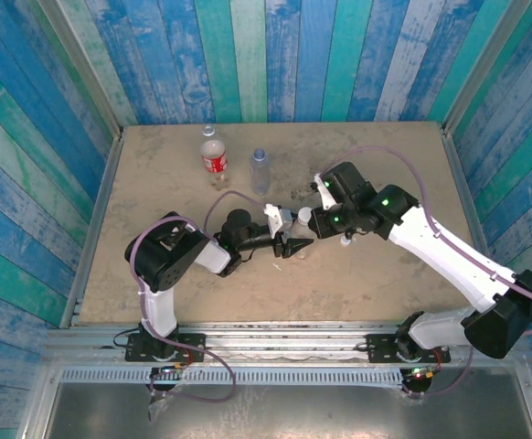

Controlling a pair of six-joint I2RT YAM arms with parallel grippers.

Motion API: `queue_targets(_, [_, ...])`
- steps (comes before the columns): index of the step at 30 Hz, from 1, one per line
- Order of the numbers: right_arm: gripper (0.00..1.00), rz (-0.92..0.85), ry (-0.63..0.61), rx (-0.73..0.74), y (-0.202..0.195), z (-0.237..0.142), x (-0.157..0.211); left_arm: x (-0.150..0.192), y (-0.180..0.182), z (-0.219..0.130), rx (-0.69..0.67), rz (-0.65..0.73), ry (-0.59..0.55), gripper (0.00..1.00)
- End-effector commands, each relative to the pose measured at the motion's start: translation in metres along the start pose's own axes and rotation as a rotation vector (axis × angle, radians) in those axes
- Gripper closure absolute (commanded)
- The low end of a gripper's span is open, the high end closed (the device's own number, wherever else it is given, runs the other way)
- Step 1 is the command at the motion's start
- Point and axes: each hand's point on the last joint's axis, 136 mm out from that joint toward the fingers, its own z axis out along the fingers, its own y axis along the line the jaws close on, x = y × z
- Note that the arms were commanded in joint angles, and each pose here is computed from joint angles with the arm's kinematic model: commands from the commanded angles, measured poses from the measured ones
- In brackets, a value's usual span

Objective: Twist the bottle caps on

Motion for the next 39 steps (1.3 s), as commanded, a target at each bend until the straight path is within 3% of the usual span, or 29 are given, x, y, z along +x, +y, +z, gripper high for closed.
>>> queue_targets(1, [0.69, 0.025, -0.026, 0.003, -0.003, -0.009, -0.004, 0.014, -0.011, 0.0, 0.046, -0.065, 0.059, 0.37])
queue_targets(7, [0.62, 0.047, -0.086, -0.014, -0.007, -0.008, -0.027, 0.016, -0.013, -0.002, 0.048, -0.06, 0.076, 0.37])
queue_targets(15, [0.7, 0.044, -0.063, -0.034, -0.011, 0.007, -0.037, 0.015, -0.012, -0.001, 0.05, -0.061, 0.075, 0.37])
queue_targets(24, [0.8, 0.062, 0.006, -0.121, -0.003, 0.01, -0.003, 0.014, -0.01, 0.002, 0.048, -0.071, 0.073, 0.37])
queue_targets(32, [0.82, 0.055, 0.0, -0.172, 0.004, -0.003, 0.017, 0.016, -0.009, 0.003, 0.054, -0.073, 0.076, 0.37])
queue_targets(35, [0.78, 0.053, -0.044, -0.152, 0.002, -0.011, 0.008, 0.017, -0.01, 0.003, 0.058, -0.073, 0.08, 0.37])
queue_targets(39, [0.65, 0.058, -0.113, -0.138, 0.0, -0.017, -0.014, 0.018, -0.012, 0.001, 0.057, -0.075, 0.083, 0.37])
